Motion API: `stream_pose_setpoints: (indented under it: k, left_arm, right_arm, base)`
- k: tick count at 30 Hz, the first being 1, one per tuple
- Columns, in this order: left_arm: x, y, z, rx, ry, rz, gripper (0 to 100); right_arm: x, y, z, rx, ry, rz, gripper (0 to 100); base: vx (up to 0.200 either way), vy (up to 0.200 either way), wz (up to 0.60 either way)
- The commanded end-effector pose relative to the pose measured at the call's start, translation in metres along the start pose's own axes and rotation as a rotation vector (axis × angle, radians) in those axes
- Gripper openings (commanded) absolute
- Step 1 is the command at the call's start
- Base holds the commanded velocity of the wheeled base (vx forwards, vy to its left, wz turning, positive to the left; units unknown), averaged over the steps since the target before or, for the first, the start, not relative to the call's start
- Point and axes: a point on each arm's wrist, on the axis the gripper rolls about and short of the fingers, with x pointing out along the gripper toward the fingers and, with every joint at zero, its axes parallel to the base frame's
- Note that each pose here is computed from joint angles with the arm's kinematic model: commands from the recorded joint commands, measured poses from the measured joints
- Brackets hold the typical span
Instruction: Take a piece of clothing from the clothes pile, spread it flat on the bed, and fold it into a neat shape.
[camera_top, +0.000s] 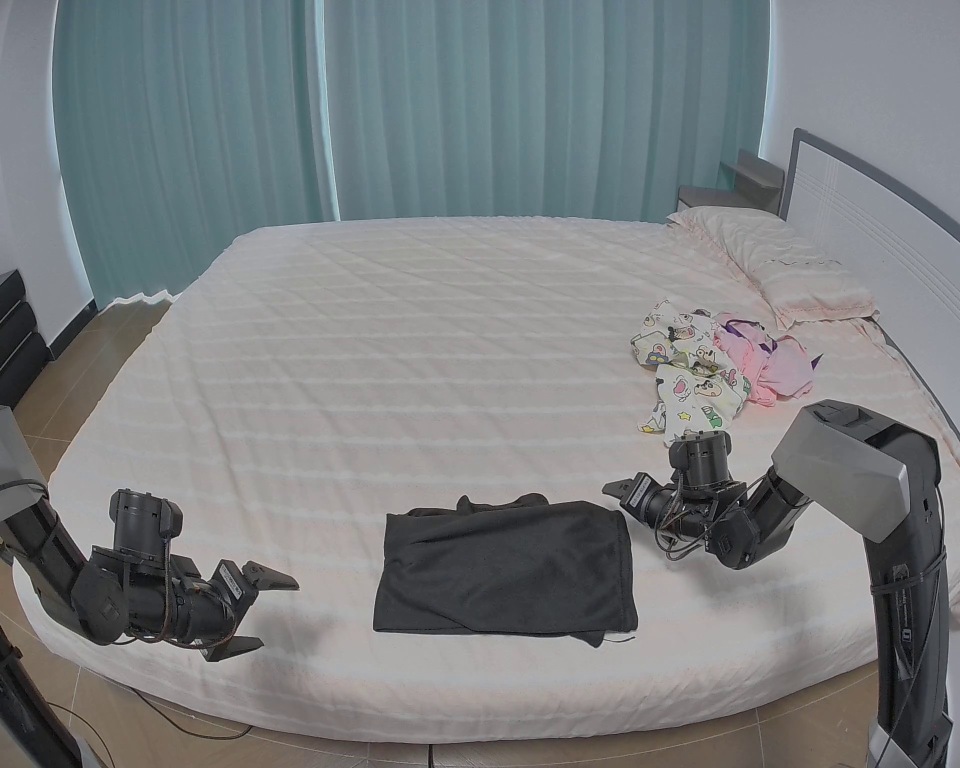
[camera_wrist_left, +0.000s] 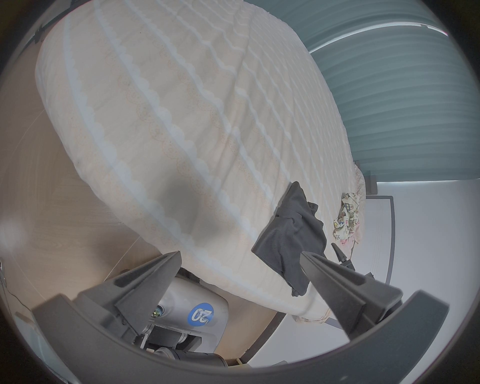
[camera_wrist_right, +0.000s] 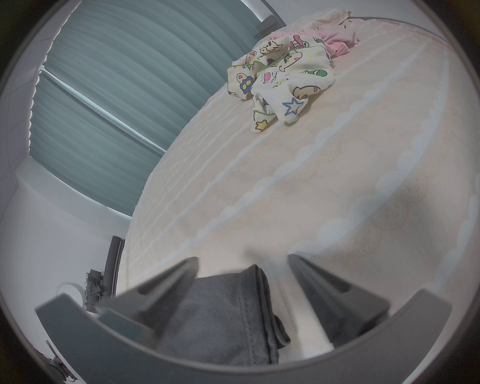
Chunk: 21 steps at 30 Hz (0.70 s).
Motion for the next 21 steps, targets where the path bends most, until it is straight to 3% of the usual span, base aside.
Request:
stream_pose_setpoints:
  k: [1,7,13,16,21]
  left_arm:
    - [0.000,0.000,0.000,0.000,-0.001,0.000,100]
    - [-0.001,-0.004,0.003,-0.032,-0.026,-0.012,100]
    - [0.000,-0.004,0.004,-0.032,-0.039,-0.027,100]
    - [0.000,-0.004,0.003,-0.031,-0.038,-0.028,100]
    - [0.000,-0.003,0.003,-0.030,-0.037,-0.026,100]
  right_arm:
    - [-0.009,0.003,0.012,0.009,-0.042,0.014,100]
    - [-0.061,0.007,0.025,0.062,-0.059,0.001,100]
    - [-0.101,-0.007,-0.003,0.102,0.009,-0.050,100]
    - [-0.113,-0.008,-0.016,0.143,0.025,-0.027,100]
    - [-0.113,-0.017,-0.042,0.129,0.069,-0.004,100]
  base:
    - [0.000,0.000,0.00]
    - [0.000,0.000,0.00]
    - [0.200,0.000,0.00]
    - [0.200,0.000,0.00]
    - [0.160,0.000,0.00]
